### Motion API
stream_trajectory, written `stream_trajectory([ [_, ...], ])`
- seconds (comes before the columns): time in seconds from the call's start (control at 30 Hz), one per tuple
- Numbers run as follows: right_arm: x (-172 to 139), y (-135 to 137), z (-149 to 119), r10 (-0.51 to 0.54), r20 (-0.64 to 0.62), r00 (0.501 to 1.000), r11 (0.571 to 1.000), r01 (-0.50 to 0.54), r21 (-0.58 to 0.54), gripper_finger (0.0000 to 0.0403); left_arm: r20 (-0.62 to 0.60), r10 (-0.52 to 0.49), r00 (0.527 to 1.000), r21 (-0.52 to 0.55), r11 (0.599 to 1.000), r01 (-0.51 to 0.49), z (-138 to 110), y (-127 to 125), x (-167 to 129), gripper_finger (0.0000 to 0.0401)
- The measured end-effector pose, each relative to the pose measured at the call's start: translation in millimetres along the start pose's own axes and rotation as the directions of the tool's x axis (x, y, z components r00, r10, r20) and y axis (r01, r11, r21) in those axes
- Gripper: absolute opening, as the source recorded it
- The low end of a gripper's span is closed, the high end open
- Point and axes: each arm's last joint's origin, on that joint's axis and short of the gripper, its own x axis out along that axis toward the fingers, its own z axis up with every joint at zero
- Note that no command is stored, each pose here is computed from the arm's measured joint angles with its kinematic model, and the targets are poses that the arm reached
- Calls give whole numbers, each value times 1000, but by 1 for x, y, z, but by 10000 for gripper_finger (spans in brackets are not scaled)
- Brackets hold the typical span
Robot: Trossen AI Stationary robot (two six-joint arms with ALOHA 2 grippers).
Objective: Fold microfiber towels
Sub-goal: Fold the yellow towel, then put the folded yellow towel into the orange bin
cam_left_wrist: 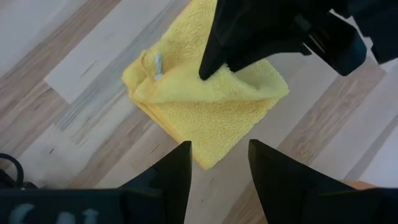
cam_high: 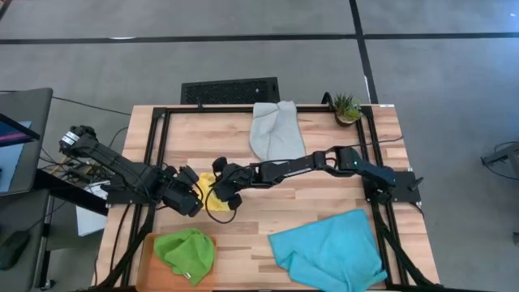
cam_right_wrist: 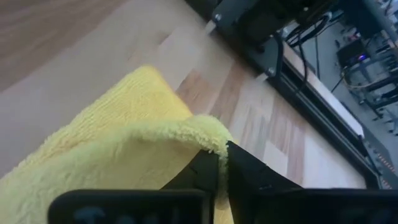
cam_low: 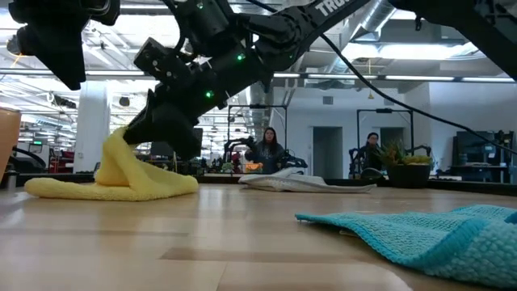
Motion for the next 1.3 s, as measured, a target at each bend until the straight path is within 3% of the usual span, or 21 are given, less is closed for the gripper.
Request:
stream_trajectory([
  [0.33,1,12,14,-19,42,999,998,21,-56,155,-8,-1,1000,1,1000,1,0,0,0,151],
  [0.63,-1,26,23,-170,-124,978,983,159,-98,215,-9,-1,1000,1,1000,1,0,0,0,151],
  [0.87,-19,20,20,-20,-215,976,994,44,104,209,-10,-1,1000,8,1000,1,0,0,0,151],
  [1.07,-30,-3,2,208,-143,968,929,-150,339,194,-10,0,1000,24,1000,0,0,0,0,151],
  [1.3,-21,-8,-15,221,-115,968,910,-162,382,185,-10,0,1000,23,1000,0,0,0,0,151],
])
